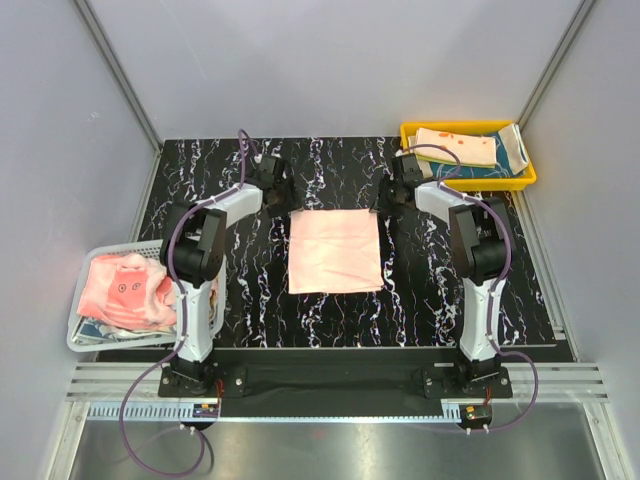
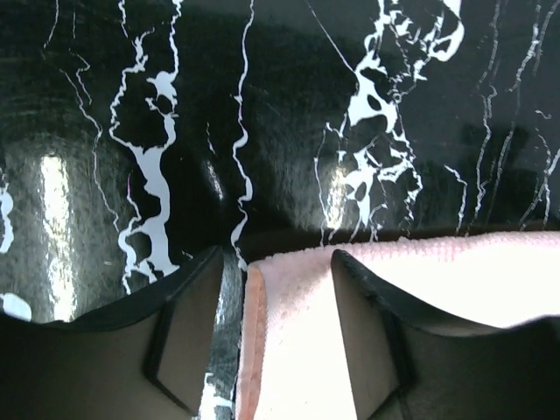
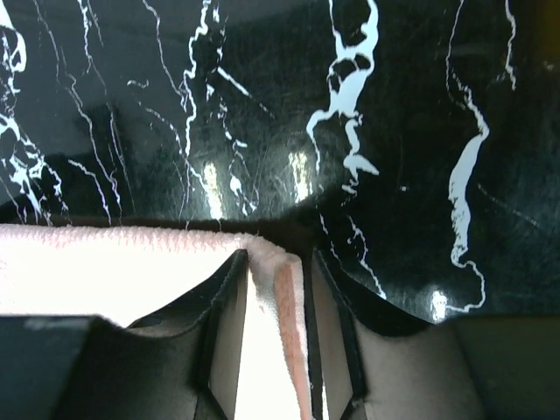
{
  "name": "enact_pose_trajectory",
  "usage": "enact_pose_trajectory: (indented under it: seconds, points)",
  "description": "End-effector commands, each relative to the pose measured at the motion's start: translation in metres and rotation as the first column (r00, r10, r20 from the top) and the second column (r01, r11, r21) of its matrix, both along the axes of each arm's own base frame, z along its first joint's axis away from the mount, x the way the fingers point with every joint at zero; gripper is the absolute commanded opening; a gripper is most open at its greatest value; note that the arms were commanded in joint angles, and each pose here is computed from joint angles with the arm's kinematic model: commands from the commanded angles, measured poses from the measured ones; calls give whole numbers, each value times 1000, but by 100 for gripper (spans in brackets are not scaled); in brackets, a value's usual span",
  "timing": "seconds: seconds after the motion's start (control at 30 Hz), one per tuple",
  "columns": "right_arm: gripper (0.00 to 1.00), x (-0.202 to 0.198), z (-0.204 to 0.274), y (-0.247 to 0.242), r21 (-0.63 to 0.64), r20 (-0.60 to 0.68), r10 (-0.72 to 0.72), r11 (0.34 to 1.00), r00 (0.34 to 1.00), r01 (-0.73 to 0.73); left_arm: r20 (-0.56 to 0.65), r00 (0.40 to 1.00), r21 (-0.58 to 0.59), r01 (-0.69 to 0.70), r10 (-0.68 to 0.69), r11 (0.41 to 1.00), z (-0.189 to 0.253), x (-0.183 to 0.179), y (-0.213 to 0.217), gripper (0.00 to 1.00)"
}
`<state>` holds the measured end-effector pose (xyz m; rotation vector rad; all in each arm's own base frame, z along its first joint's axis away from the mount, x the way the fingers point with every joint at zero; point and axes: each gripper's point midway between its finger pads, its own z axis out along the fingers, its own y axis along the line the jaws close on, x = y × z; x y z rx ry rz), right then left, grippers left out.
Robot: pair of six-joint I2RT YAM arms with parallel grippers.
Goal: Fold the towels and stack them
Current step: Fold the towel
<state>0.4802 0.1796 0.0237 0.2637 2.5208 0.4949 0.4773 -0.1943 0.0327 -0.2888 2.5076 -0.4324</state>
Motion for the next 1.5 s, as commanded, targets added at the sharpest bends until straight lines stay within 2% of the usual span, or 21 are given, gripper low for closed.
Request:
enact_pose_trajectory:
  seconds: [0.0,0.3,0.33,0.4,0.47,0.6,0.83,1.0,1.23,1.47]
  points:
    - [41,15,1,-7,-38,19,-4,999,1000,5,-11,1000,33,-20,20,999,-2,10,6,55]
    - [37,13,-5,-4,-22,12,8,1000,1000,-8,-32,999,26,-17,18,1000,-15,4,6,49]
    - [35,12,-5,-3,-17,10,11,1000,1000,-11,-33,999,26,-18,19,999,-17,4,6,49]
    - [33,12,-8,-3,-18,4,12,1000,1000,-12,-41,999,25,-17,18,1000,-21,4,6,43]
    - [32,12,-7,-3,-15,4,13,1000,1000,-12,-46,999,18,-13,14,1000,-21,3,4,42]
    - [41,13,1,-4,-23,29,17,1000,999,-16,1,1000,-5,-4,4,1000,-7,4,3,61]
    - [44,14,28,-9,-6,95,11,1000,995,-11,109,994,-114,14,-1,993,30,7,8,65]
    - [44,7,40,-8,9,130,27,1000,991,-28,134,990,-138,64,-46,988,35,-6,6,66]
    - [43,2,34,-4,0,117,64,998,991,-64,63,996,-108,66,-60,992,11,-22,10,61]
    - [41,6,19,-1,-67,63,95,994,994,-91,-21,999,26,48,-47,999,-12,-28,14,53]
